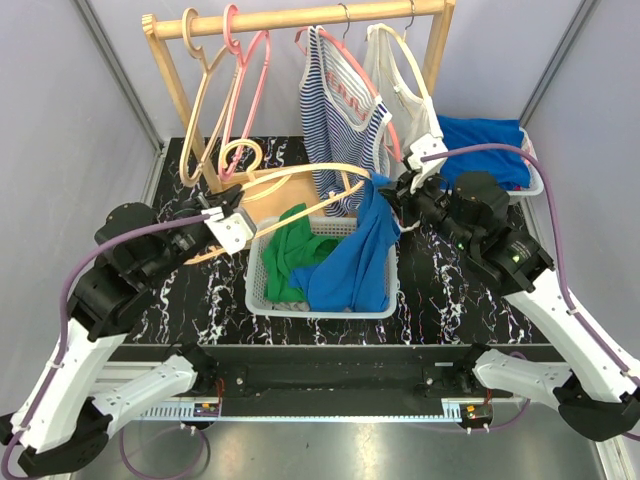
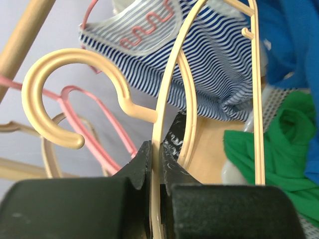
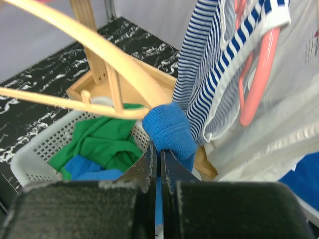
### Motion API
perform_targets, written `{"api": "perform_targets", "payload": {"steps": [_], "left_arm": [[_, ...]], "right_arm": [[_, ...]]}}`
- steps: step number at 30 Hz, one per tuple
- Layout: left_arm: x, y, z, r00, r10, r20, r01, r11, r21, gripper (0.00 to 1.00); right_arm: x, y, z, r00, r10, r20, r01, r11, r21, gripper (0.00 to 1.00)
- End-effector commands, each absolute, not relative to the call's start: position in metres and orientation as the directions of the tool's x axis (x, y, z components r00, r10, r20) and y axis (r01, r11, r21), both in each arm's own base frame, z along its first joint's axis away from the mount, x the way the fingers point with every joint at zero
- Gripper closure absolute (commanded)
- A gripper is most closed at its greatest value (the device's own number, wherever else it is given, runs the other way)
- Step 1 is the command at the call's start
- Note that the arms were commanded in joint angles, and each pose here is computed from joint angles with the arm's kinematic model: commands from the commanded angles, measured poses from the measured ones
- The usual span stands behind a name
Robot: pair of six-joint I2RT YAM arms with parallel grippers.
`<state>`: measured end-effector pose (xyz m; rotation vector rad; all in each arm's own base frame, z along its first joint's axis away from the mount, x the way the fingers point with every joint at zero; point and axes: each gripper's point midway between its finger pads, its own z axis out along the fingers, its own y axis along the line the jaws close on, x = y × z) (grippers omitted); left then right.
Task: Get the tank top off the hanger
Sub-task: Remove the tank top from the hanger, then place the hanger at the clothesline.
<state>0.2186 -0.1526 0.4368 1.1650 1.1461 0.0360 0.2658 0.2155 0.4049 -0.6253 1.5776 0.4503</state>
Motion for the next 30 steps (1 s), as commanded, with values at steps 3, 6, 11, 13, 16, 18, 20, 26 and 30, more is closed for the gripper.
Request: {"api": "perform_targets", "payload": {"steps": [3, 6, 11, 13, 16, 18, 20, 26, 30], "left_arm": [[0.216, -0.107, 0.471, 0.466, 0.622, -0.63, 0.295, 0.561, 0.773, 1.0], [0.217, -0.085, 0.474, 0.409, 0.636, -0.654, 0.223, 0.626, 0.747, 1.0], [0.204, -0.071, 0.494, 0.439, 0.555, -0.706, 0.164, 0.723, 0.671, 1.0], [0.201, -0.072, 0.503, 0.456, 0.521, -0.722, 0.168, 0.746, 0.644, 1.0], [0.197, -0.078, 0.508, 0.485, 0.501, -0.717, 0.188, 0.741, 0.645, 1.0], [0.195, -0.082, 0.508, 0.5, 0.491, -0.713, 0.204, 0.733, 0.649, 1.0], [0.194, -0.087, 0.509, 0.516, 0.48, -0.71, 0.222, 0.725, 0.652, 1.0], [0.196, -0.121, 0.5, 0.564, 0.446, -0.695, 0.344, 0.638, 0.689, 1.0], [0.198, -0.143, 0.484, 0.563, 0.414, -0.715, 0.44, 0.583, 0.683, 1.0]], "right_arm": [[0.265, 0.205, 0.411, -0.024, -0.11, -0.994, -0.606, 0.792, -0.073, 1.0], [0.265, 0.212, 0.409, -0.032, -0.115, -0.993, -0.633, 0.771, -0.069, 1.0], [0.244, 0.264, 0.407, -0.079, -0.093, -0.992, -0.83, 0.558, 0.014, 1.0], [0.24, 0.288, 0.404, -0.123, -0.075, -0.99, -0.885, 0.46, 0.075, 1.0], [0.24, 0.31, 0.401, -0.15, -0.063, -0.987, -0.919, 0.378, 0.116, 1.0], [0.241, 0.315, 0.39, -0.164, -0.077, -0.983, -0.921, 0.37, 0.125, 0.99], [0.239, 0.315, 0.374, -0.175, -0.106, -0.979, -0.92, 0.371, 0.124, 0.93], [0.223, 0.284, 0.351, -0.14, -0.251, -0.958, -0.911, 0.412, 0.025, 0.32], [0.192, 0.251, 0.392, -0.047, -0.213, -0.976, -0.907, 0.418, -0.048, 0.06]]}}
